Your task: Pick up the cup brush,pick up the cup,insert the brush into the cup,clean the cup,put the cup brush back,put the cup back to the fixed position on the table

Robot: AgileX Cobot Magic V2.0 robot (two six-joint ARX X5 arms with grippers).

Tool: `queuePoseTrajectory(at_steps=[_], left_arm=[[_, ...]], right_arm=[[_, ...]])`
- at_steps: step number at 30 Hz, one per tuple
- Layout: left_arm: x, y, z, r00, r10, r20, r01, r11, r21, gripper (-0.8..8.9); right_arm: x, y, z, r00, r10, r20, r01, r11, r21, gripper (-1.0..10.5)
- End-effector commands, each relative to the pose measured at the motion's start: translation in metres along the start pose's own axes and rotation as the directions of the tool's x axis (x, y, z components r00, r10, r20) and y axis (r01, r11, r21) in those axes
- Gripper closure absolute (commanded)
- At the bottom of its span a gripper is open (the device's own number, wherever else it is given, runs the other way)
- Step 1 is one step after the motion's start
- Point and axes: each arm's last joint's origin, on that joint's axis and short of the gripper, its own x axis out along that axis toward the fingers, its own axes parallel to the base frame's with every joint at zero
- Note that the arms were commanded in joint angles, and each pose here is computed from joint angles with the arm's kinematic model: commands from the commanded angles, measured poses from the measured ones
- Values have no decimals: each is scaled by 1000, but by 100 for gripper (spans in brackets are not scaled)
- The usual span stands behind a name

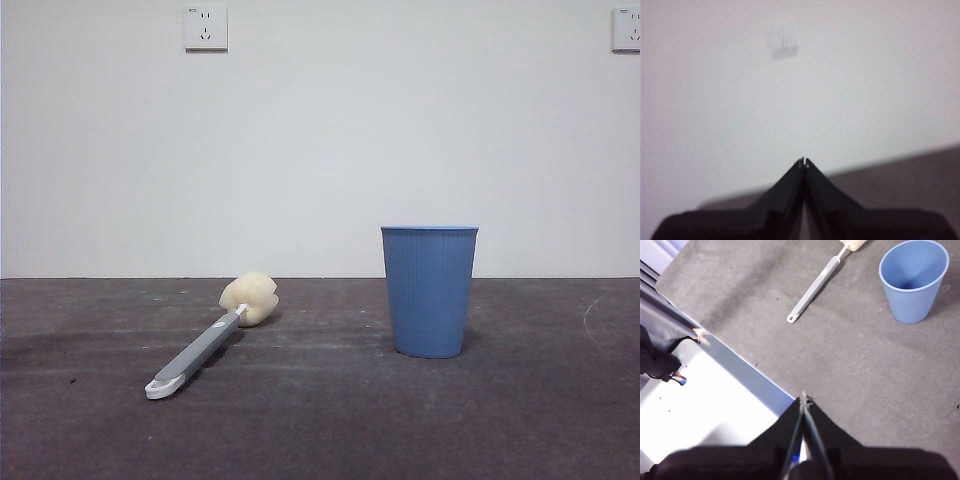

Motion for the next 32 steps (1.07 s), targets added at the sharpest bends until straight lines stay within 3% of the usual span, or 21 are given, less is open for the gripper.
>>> queuePoseTrajectory(at_steps=[1, 9, 14, 20, 32], left_arm=[[-4, -2, -35, 997, 23, -78, -22, 1000, 20, 817], [-20, -10, -105, 983, 52, -179, -48, 998, 29, 817], [-26, -15, -134, 968, 48, -247, -56, 998, -27, 817], [-31, -17, -146, 931, 25, -365, -38, 999, -29, 817], [-30, -17, -145, 935, 23, -355, -48, 997, -62, 817]], right_arm=[[0, 0, 0, 1000, 3, 2, -3, 1000, -6, 945], [0, 0, 0, 1000, 3, 2, -3, 1000, -6, 945], [0, 0, 0, 1000, 2, 2, -2, 1000, -6, 945], [0, 0, 0, 1000, 3, 2, -3, 1000, -6, 945], [0, 0, 0, 1000, 3, 2, -3, 1000, -6, 945]])
